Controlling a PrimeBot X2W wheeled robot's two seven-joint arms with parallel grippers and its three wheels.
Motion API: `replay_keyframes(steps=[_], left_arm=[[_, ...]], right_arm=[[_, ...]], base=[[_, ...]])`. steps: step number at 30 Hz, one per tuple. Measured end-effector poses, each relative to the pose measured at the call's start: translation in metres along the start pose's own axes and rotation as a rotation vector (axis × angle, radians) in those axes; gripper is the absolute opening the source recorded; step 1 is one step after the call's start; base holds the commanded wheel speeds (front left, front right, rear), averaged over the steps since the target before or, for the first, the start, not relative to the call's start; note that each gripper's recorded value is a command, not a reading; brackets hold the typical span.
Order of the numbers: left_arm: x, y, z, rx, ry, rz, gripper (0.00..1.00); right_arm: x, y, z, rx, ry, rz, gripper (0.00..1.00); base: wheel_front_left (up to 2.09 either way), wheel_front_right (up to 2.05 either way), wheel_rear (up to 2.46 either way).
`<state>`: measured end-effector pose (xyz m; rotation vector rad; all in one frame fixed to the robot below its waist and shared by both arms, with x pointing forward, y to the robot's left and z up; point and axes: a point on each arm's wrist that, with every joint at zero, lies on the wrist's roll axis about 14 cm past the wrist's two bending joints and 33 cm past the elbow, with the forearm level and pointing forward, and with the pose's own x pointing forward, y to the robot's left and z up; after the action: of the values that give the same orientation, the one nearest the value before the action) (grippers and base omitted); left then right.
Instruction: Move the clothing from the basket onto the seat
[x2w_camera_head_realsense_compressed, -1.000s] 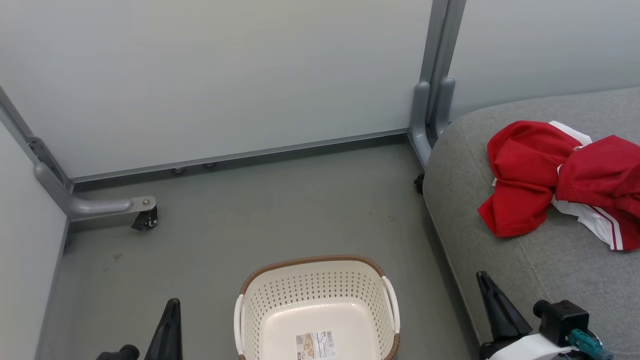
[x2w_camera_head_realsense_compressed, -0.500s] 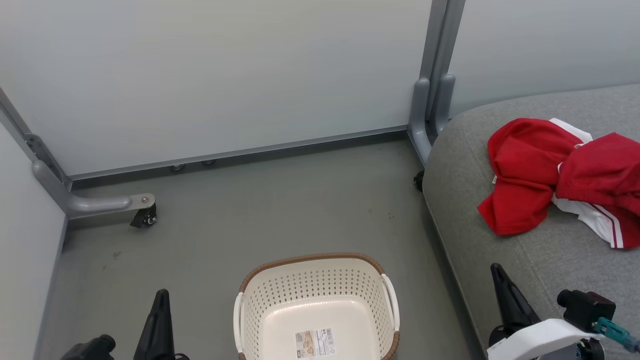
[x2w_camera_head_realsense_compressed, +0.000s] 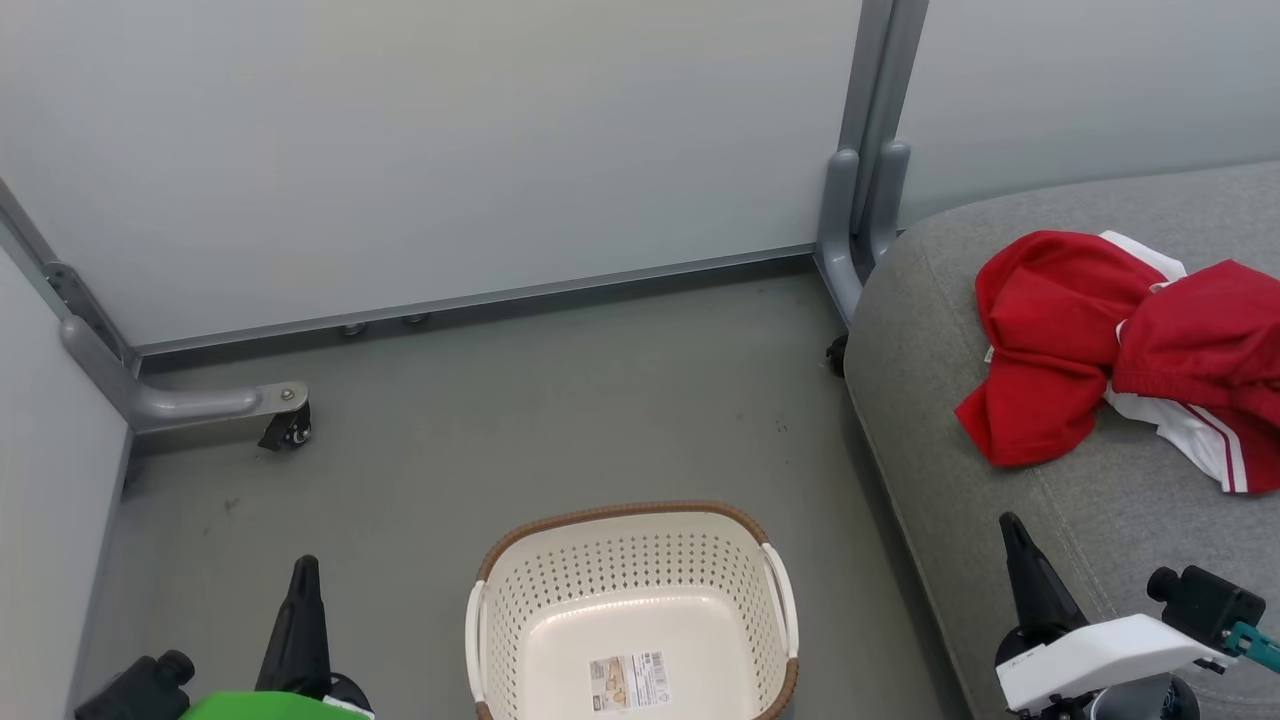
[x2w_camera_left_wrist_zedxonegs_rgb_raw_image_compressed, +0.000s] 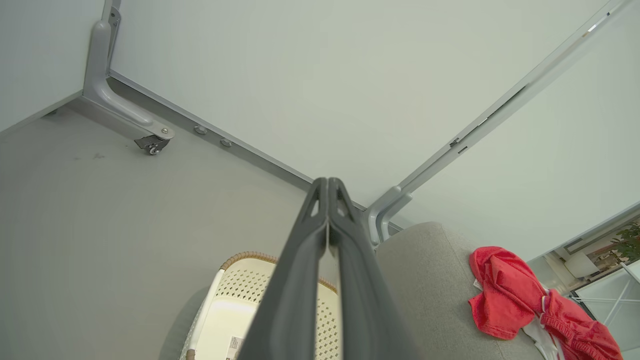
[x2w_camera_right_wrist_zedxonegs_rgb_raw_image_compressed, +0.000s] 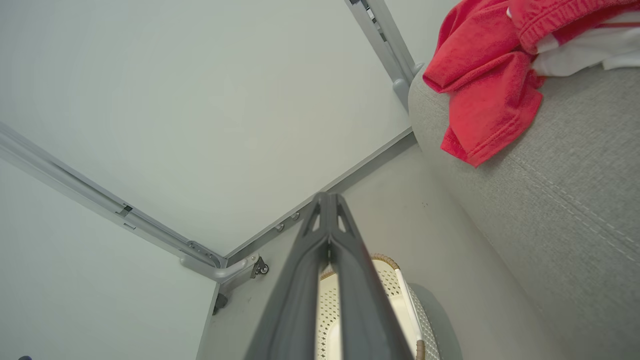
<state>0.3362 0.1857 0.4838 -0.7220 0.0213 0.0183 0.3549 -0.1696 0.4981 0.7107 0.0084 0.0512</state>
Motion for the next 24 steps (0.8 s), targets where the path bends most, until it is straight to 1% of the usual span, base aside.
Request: replay_keyframes(steps=[11,24], left_arm=[[0.008,0.001,0.004,-0.145,0.0,0.013,0.0],[0.017,0.002,0.008,-0.291,0.002,0.021,0.0]], right_arm=[[0.005,-0.005,0.005,0.144,-0.005,-0.023,0.0],[0.011,-0.01,0.008,0.294,-0.006,-0.041,0.0]], base=[[0.0,0.0,0.0],[0.0,0.0,0.0]])
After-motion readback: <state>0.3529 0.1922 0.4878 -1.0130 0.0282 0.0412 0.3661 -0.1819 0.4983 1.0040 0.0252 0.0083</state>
